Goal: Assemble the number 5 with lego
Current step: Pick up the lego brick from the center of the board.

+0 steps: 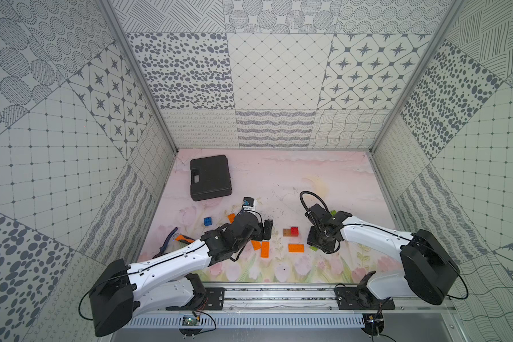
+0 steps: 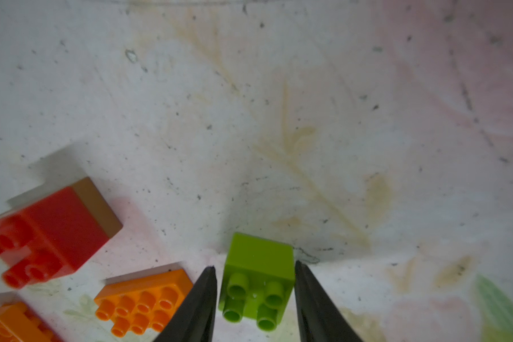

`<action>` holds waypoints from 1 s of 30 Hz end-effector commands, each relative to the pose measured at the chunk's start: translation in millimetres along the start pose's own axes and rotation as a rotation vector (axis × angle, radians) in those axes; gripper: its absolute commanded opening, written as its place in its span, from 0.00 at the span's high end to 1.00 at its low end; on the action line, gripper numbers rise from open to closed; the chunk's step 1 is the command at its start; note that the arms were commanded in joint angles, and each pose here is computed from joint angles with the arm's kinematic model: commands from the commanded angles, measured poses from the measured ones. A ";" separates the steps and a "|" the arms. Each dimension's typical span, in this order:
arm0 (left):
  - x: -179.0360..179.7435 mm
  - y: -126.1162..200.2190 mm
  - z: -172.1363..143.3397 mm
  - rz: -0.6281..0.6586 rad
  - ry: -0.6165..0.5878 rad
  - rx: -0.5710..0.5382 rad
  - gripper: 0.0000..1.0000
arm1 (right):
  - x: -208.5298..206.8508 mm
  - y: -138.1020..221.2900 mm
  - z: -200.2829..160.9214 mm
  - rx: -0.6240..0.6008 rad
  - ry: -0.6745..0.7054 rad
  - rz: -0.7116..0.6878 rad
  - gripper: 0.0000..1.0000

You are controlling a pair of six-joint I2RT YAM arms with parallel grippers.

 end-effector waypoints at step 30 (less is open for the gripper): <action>24.0 -13.7 6.7 0.007 0.197 0.051 0.01 | 65.8 29.4 -8.2 -0.047 0.305 0.136 0.67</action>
Point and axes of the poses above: each gripper's point midway between its finger pads, its own y axis back along the fingers, its own x axis along the line the jaws close on, z = x × y, the point moved 9 cm from there along y, back along the fingers, and after that the axes turned 11 degrees about y, right-handed, at the moved point
